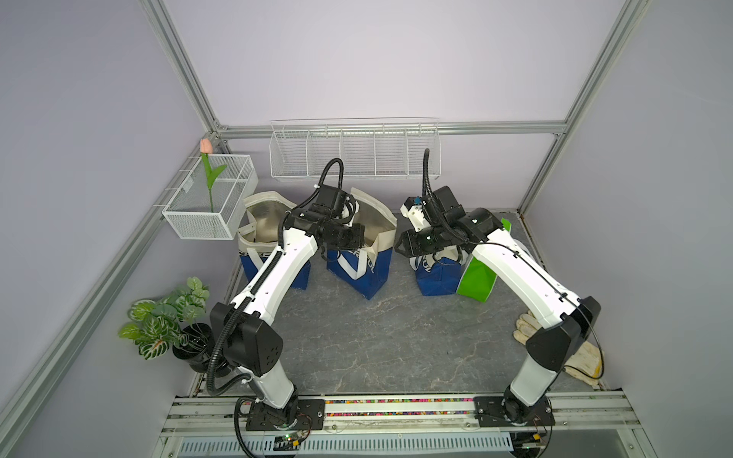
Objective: Open the takeout bag
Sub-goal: Place the takeout bag at the center of the board.
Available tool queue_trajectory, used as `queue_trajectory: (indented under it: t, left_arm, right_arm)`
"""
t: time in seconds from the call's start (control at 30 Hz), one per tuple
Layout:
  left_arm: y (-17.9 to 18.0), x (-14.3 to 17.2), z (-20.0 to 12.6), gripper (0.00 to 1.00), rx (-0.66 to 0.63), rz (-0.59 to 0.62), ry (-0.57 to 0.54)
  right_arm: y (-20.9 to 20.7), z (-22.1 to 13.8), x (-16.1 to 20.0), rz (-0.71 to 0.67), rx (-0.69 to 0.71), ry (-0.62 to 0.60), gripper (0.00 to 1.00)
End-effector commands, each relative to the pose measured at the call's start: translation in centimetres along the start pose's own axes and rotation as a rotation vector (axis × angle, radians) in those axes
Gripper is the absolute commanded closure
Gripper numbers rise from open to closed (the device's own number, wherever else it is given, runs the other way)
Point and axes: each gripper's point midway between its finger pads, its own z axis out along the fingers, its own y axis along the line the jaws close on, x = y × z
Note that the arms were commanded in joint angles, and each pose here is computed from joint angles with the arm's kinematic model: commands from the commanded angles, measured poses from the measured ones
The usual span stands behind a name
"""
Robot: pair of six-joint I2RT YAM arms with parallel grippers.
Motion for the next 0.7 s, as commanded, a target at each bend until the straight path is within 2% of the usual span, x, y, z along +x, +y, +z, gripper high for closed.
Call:
queue_trajectory:
  t: [0.0, 0.07, 0.1, 0.3, 0.37, 0.47, 0.57, 0.67]
  left_arm:
    - [-1.0, -0.8, -1.5, 1.0, 0.036, 0.052, -0.048]
    - [-1.0, -0.7, -1.7, 1.0, 0.038, 0.053, -0.051]
    - [-1.1, -0.6, -1.7, 1.0, 0.041, 0.055, -0.052]
    - [-1.7, -0.7, -2.6, 1.0, 0.058, 0.064, -0.068]
    - [-1.8, -0.8, -3.0, 1.0, 0.06, 0.066, -0.077]
    - [-2.2, -0.8, -3.5, 1.0, 0.08, 0.069, -0.083]
    - [-2.4, -0.9, -3.9, 1.0, 0.082, 0.072, -0.092]
    - [-2.6, -0.7, -4.1, 1.0, 0.092, 0.074, -0.095]
  right_arm:
    - [-0.4, 0.5, -0.5, -0.033, 0.038, 0.025, 0.46]
    - [0.4, 0.5, -1.3, -0.062, 0.026, 0.01, 0.32]
    - [0.7, 0.4, -1.7, -0.073, 0.023, 0.003, 0.28]
    - [0.3, 1.0, -3.1, -0.105, 0.074, -0.002, 0.27]
    - [1.8, 1.2, -2.7, -0.179, 0.073, 0.022, 0.23]
    - [2.8, 1.1, -2.4, -0.3, 0.197, 0.01, 0.19]
    - [0.7, 1.1, -3.0, -0.256, 0.347, -0.005, 0.18]
    - [-0.8, 1.0, -3.8, -0.225, 0.426, -0.02, 0.18]
